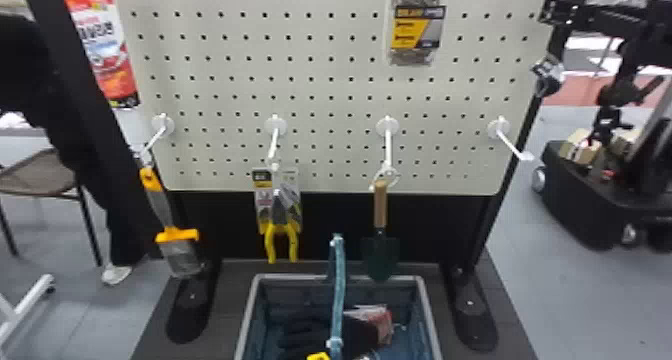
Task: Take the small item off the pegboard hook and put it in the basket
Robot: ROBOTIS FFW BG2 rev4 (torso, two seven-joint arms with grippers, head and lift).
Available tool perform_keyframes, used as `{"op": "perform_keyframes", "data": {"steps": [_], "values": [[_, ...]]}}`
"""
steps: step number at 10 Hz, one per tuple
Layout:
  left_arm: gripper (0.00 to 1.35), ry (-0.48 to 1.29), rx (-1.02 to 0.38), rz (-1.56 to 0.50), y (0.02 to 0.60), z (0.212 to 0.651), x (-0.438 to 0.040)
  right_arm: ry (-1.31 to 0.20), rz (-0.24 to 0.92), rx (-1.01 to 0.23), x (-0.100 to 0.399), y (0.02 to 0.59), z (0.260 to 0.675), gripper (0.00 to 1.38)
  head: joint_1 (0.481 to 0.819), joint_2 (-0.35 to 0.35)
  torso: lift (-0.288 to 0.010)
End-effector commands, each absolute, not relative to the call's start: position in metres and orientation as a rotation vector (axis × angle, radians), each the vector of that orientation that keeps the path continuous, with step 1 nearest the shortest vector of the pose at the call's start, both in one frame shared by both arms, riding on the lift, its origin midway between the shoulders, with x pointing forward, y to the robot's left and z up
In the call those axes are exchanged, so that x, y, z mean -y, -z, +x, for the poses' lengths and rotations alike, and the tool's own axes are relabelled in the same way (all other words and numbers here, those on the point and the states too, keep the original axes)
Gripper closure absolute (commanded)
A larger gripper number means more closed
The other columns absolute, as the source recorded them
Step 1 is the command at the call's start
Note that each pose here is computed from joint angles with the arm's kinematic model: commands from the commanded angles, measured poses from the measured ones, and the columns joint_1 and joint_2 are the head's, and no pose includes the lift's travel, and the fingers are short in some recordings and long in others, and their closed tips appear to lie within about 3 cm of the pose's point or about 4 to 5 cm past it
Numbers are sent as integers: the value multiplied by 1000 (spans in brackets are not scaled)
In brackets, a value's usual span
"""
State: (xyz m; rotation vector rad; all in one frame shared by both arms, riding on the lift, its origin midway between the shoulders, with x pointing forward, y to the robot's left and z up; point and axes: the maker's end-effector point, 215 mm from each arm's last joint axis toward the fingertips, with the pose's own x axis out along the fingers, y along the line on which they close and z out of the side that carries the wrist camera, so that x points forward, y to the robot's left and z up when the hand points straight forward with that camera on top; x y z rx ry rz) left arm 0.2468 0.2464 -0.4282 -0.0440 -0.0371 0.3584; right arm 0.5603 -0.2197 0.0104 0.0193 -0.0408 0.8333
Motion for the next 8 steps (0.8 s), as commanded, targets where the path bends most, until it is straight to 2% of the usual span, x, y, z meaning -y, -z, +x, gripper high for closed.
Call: {"op": "perform_keyframes", "data": {"steps": [1, 8], "values": [[170, -359, 37, -45, 428, 247, -247, -833, 16, 42, 219, -11, 560, 1271, 549, 0, -100], [170, -359, 38, -47, 428, 248, -246, -835, 8, 51, 218, -15, 558, 1271, 549, 0, -100]]}}
